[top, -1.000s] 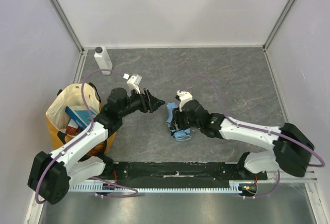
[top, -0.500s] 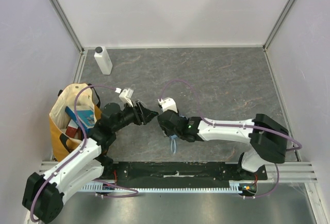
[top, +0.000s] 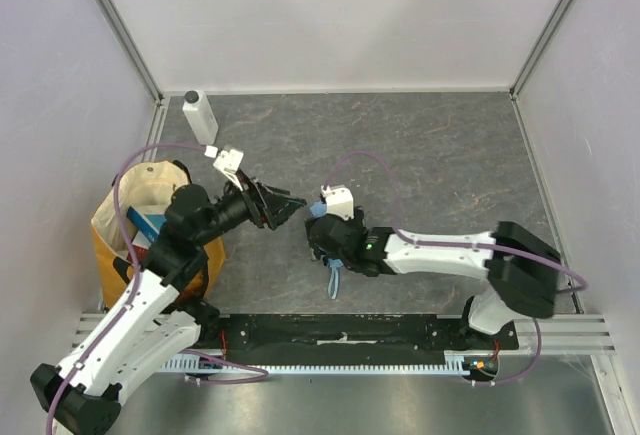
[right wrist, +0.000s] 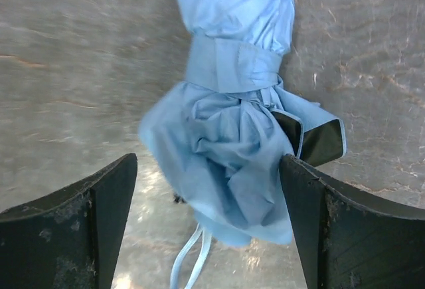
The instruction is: Put away the umbrella
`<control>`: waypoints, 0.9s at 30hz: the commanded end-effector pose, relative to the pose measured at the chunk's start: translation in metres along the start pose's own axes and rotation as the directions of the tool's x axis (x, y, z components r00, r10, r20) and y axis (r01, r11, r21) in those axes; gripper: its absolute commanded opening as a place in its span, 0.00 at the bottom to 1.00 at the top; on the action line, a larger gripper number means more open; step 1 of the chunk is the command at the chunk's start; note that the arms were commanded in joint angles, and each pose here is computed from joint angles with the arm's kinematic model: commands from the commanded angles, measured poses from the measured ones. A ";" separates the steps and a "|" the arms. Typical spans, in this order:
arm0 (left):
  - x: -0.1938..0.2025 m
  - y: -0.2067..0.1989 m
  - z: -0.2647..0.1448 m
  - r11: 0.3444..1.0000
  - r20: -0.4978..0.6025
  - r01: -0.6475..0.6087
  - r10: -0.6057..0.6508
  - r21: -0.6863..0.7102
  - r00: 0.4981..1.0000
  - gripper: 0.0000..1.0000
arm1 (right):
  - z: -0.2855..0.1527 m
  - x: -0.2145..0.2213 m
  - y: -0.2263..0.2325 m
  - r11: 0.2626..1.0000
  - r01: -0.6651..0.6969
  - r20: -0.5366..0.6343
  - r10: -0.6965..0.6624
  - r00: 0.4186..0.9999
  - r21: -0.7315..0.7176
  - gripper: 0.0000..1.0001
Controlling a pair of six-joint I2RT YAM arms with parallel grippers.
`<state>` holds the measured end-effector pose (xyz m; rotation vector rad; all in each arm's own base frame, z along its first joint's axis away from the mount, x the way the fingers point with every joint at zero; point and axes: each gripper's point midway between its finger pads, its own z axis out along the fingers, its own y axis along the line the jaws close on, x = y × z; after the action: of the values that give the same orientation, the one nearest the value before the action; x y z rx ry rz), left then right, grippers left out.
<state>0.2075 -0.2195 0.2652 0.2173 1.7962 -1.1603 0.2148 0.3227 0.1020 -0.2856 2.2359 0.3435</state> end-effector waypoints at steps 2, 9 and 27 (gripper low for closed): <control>-0.043 -0.048 -0.016 0.984 0.038 -0.150 0.147 0.096 0.988 0.79 | 0.032 -0.008 0.000 0.986 -0.023 0.054 0.015 0.998 0.164 0.93; -0.057 -0.060 -0.021 0.973 0.086 -0.200 0.191 0.118 0.978 0.81 | 0.055 0.001 -0.037 0.886 0.103 0.033 -0.132 0.991 0.451 0.76; -0.067 -0.047 -0.015 0.950 0.098 -0.312 0.310 0.007 0.946 0.81 | 0.152 -0.126 -0.260 0.780 0.264 -0.173 -0.200 0.964 0.567 0.72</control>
<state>0.2034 -0.2145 0.3375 0.3990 1.6382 -1.0122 0.4333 0.1479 0.0558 -0.0481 2.2703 -0.5220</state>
